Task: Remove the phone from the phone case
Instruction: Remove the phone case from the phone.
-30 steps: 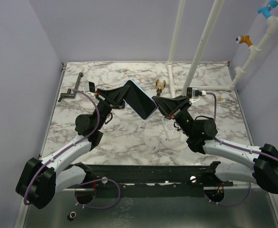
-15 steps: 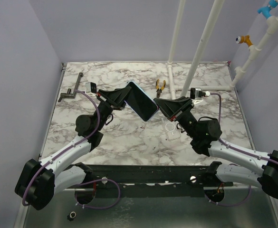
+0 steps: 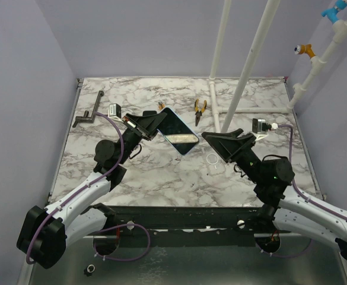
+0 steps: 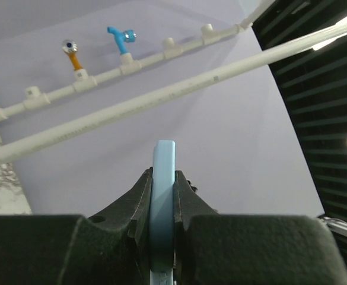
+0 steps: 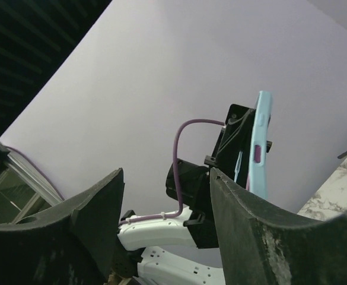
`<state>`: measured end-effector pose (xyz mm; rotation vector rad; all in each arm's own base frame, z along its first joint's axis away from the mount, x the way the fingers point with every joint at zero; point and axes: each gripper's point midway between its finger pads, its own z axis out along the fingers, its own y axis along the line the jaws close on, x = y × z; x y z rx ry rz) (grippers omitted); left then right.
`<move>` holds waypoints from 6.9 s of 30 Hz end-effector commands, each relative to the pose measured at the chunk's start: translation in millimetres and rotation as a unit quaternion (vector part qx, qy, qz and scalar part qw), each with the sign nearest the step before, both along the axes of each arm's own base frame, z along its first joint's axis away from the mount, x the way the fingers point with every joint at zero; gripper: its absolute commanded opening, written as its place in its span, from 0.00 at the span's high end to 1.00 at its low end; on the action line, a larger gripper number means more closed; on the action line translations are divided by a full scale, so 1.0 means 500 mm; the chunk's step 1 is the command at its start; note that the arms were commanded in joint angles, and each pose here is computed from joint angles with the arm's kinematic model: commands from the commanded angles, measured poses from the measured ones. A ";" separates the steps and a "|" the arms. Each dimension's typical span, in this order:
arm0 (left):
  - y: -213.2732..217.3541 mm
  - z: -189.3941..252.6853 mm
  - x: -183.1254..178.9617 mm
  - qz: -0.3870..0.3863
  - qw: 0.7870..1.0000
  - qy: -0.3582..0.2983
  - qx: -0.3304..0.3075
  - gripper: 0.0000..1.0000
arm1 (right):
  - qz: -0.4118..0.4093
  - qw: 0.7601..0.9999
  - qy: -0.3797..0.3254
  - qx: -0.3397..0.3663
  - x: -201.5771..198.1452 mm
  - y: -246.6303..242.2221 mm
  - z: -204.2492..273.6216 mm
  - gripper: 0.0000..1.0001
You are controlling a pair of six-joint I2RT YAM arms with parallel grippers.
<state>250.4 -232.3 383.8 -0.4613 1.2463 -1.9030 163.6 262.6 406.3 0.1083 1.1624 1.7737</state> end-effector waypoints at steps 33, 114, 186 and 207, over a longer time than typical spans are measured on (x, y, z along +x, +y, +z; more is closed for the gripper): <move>0.107 -0.006 0.050 0.186 0.980 0.024 0.063 1.00 | 0.007 0.953 0.197 -0.230 0.042 0.066 -0.203 0.45; 0.093 0.011 0.020 0.167 0.984 0.006 0.060 1.00 | 0.025 0.935 0.277 -0.220 0.078 0.123 -0.267 0.71; 0.108 0.017 0.027 0.199 0.977 -0.003 0.073 1.00 | 0.037 0.947 0.214 -0.239 0.054 0.114 -0.220 0.73; 0.102 0.035 0.018 0.184 0.981 -0.010 0.065 1.00 | 0.041 0.940 0.233 -0.248 0.063 0.129 -0.236 0.76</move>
